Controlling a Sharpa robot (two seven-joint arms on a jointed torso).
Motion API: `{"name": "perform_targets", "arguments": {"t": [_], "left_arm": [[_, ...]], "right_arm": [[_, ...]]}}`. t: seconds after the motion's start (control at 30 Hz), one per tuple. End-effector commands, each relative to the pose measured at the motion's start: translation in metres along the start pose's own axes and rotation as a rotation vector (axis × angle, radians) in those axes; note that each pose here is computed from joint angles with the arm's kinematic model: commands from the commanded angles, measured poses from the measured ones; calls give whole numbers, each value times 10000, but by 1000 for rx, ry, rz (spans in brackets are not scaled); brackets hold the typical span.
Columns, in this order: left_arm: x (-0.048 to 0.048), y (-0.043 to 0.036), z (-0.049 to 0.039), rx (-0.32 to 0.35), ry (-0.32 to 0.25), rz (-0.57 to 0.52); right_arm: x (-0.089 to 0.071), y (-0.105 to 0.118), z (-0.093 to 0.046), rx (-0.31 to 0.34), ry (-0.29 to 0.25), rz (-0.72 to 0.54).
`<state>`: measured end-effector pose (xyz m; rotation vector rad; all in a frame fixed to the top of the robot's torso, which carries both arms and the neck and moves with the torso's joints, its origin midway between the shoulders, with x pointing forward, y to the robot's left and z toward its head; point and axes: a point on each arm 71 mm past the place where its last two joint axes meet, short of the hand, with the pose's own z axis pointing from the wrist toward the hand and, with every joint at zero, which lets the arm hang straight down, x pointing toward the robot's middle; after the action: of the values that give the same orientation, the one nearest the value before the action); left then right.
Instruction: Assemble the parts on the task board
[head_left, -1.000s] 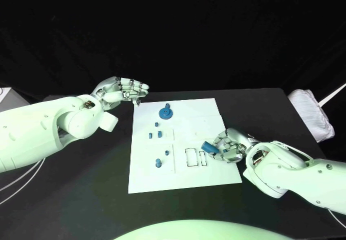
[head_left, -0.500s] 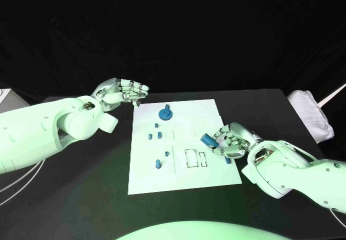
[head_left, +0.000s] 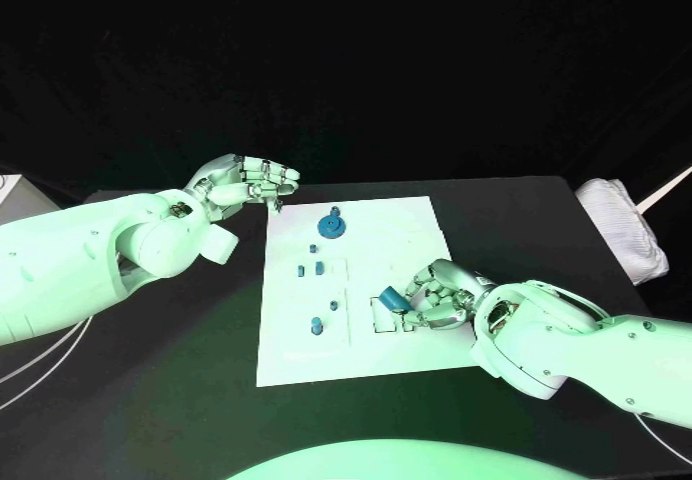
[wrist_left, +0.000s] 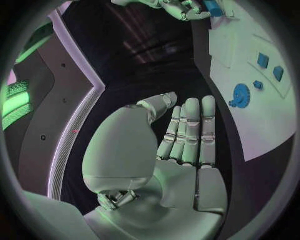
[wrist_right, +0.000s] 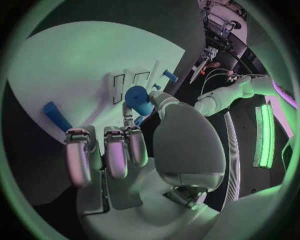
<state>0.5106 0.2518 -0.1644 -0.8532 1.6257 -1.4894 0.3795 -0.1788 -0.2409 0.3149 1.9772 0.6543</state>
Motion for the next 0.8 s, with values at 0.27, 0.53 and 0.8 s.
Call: {"name": "perform_targets", "arguments": {"t": [0.27,0.53,0.8], "left_arm": [[31,-7,7,1,20,-10],[32,-7,6,0,20,-9],[28,-6,2,-1,18,-9]], "right_arm": [[116,55,57,12,97,-42],[105,59,112,10,61,-51],[106,66,143,4,51,-70]]}}
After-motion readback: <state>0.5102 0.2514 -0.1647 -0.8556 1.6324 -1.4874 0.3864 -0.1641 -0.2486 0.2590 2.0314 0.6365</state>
